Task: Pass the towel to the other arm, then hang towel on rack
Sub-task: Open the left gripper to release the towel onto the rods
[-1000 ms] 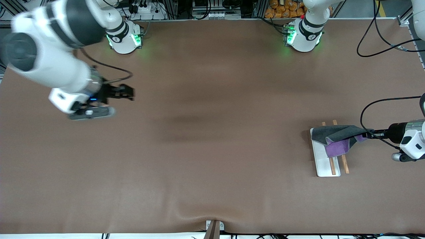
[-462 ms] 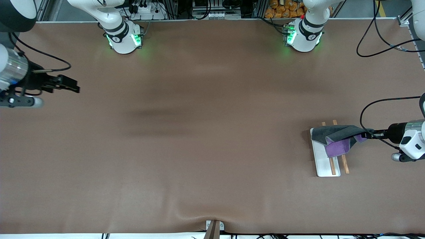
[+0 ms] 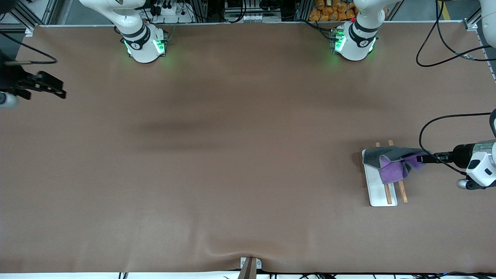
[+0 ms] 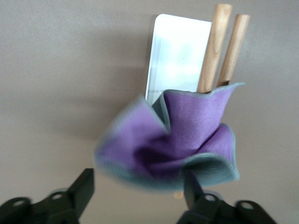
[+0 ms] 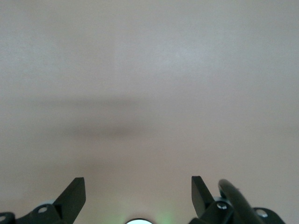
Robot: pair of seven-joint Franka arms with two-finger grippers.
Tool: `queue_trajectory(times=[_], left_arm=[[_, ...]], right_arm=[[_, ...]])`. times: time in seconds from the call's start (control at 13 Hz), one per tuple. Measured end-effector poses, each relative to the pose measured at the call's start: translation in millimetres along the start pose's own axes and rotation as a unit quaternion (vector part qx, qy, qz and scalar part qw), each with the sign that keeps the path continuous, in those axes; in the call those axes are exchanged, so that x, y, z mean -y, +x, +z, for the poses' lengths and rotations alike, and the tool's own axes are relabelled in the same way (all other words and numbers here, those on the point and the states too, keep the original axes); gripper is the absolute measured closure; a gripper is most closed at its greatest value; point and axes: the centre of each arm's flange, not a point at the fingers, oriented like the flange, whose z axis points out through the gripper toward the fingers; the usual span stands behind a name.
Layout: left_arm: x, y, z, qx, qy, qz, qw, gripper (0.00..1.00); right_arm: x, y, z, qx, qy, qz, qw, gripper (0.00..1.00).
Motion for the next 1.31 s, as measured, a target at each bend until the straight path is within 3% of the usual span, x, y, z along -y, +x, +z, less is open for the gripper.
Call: queue_trajectory(times=[0.08, 0.15, 0.62, 1.08, 1.31], left_arm=[[-3.8, -0.8, -3.4, -0.002, 0.0, 0.003, 1.0, 0.01], [-8.9, -2.1, -7.0, -0.002, 0.001, 0.006, 1.0, 0.0], [-46.0, -16.9, -33.9, 0.0, 0.007, 0.032, 0.999, 0.0], [-55.2, -27.4, -63.5, -0.013, 0.025, 0.098, 0.995, 0.0], [-60.6, -33.7, -91.9, -0.038, 0.037, 0.095, 0.994, 0.0]], right_arm=[[-8.8, -0.6, -0.7, -0.002, 0.004, 0.001, 1.0, 0.0], [-12.5, -0.8, -0.7, -0.004, 0.012, 0.003, 1.0, 0.0], [-3.2, 0.6, -2.6, -0.007, 0.026, 0.062, 0.998, 0.0], [-14.2, -0.9, -8.0, -0.013, 0.017, 0.05, 0.999, 0.0], [-19.8, -1.6, -7.9, -0.013, 0.017, 0.038, 0.999, 0.0]])
